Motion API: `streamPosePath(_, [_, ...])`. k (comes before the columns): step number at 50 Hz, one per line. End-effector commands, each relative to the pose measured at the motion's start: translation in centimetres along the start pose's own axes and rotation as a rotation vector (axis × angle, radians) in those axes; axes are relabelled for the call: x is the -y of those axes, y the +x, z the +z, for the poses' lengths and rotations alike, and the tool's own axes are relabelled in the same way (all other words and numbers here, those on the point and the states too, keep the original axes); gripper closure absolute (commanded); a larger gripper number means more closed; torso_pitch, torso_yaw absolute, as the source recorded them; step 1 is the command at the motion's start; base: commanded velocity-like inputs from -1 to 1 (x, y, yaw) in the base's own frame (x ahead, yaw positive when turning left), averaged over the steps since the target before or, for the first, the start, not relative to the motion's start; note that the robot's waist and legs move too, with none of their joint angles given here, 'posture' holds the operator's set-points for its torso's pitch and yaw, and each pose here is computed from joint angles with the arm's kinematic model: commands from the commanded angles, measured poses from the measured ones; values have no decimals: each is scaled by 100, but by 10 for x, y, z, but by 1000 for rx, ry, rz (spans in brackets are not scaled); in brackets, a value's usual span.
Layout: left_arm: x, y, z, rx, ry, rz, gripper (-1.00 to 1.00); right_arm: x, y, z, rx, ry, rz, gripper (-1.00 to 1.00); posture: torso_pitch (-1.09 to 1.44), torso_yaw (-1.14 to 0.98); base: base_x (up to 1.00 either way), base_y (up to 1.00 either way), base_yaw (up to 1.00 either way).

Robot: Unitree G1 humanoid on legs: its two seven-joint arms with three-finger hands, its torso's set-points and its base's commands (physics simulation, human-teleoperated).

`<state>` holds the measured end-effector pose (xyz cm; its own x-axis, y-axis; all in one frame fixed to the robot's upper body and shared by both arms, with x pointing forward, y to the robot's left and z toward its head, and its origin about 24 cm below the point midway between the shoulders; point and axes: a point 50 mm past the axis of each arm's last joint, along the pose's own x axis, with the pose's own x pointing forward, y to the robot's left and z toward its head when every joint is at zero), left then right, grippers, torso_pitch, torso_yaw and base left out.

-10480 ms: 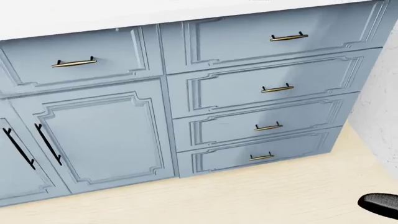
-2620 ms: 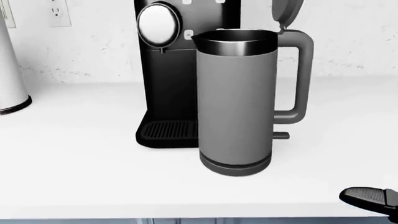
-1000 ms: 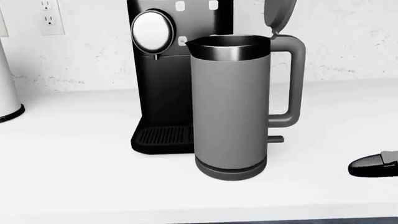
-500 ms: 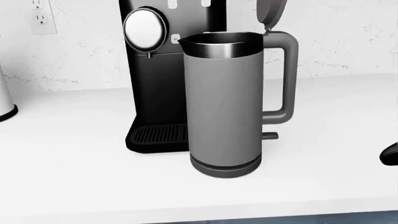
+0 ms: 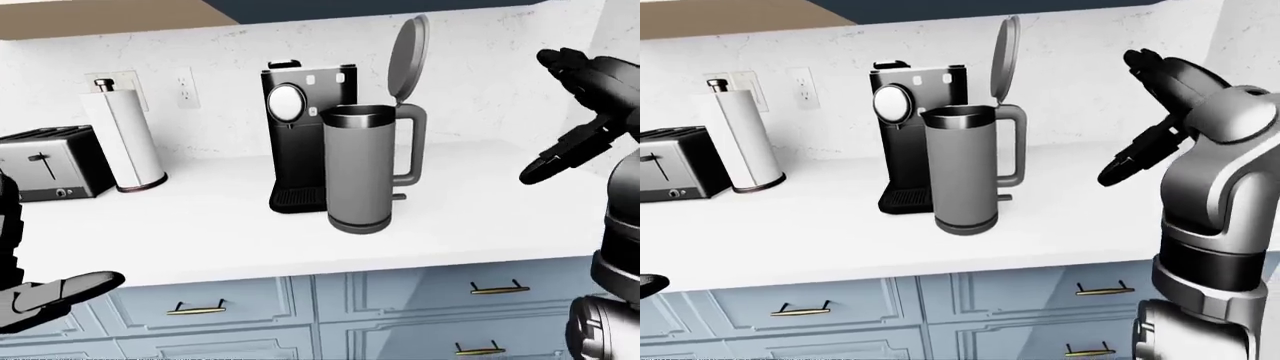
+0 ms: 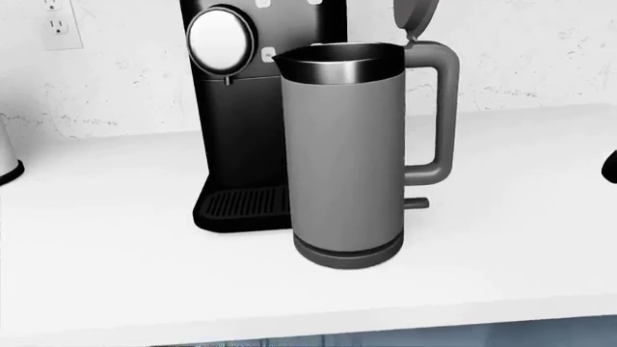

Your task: Close the lid of the electric kettle.

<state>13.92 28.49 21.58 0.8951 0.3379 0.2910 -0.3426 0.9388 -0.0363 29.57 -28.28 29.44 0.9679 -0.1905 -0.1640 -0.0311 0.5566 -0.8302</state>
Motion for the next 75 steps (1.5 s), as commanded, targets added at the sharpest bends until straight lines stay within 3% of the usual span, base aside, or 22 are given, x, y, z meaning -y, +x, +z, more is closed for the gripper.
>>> streamPosePath(1, [2, 0, 8, 54, 15, -14, -100, 13, -5, 12, 35, -35, -64, -100, -62, 0, 0, 0, 0])
streamPosePath(17, [1, -1, 11, 55, 12, -11, -100, 11, 24, 33, 12, -108, -39, -100, -62, 0, 0, 0, 0])
streamPosePath(38, [2, -2, 16, 54, 9, -13, -100, 10, 46, 51, -23, -242, -10, -100, -62, 0, 0, 0, 0])
streamPosePath(53, [2, 0, 11, 55, 10, -13, -100, -1, 57, 58, -16, -273, 19, -100, -62, 0, 0, 0, 0])
streamPosePath(75, [-1, -5, 18, 61, 4, -6, -100, 0, 65, 88, 4, -355, 52, -100, -62, 0, 0, 0, 0])
